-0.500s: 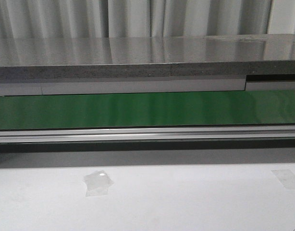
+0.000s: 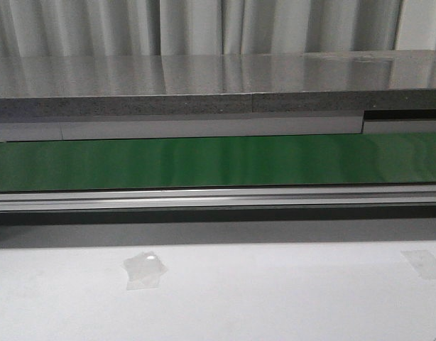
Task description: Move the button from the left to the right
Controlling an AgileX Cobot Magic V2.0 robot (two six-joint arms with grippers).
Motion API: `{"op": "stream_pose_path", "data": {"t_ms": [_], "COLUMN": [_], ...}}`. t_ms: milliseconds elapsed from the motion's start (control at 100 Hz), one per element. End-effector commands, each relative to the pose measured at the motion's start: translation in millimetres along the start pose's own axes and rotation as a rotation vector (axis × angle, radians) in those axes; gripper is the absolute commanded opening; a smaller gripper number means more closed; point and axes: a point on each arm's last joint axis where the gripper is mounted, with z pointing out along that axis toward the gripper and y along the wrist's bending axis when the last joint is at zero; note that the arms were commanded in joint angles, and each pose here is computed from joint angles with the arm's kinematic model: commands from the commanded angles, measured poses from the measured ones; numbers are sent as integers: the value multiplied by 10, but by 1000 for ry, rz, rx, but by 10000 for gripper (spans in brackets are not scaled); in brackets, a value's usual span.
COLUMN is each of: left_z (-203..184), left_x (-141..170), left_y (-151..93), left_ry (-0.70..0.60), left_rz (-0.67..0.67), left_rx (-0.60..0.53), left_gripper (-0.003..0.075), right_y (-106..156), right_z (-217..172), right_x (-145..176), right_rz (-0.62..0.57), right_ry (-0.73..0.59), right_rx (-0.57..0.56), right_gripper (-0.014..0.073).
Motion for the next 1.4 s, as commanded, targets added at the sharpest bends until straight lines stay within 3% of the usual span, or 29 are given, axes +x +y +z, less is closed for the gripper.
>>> {"op": "stream_pose_path", "data": {"t_ms": [0,140,270,560,820,1170,1390], "left_z": [-27,-37,-46,-45,-18,245,407], "left_x": [24,-121,-329,-1042,-1554,-1707,-1624], "left_y": [-13,-3,22,76,147,223,223], "left_ry": [-87,-90,-7,105,333,809,882], "left_rz": [-12,-11,-12,-12,6,22,51], "left_rx": [13,7,-12,-46,-102,-179,-169], "left_gripper": [-20,-20,-20,-20,-20,-20,-20], "right_y": [6,6,6,6,6,6,6], "right_z": [-28,-28,-28,-28,-28,-28,-28], "right_x": [-144,-144,-144,-144,-144,-144,-144], "right_rz": [-12,-12,-12,-12,-12,-12,-12], "right_ry": [-123,-123,-123,-123,-123,-123,-123], "right_rx": [-1,-1,-1,-1,-1,-1,-1], "right_gripper": [-68,-68,-68,-68,-68,-68,-68]}}
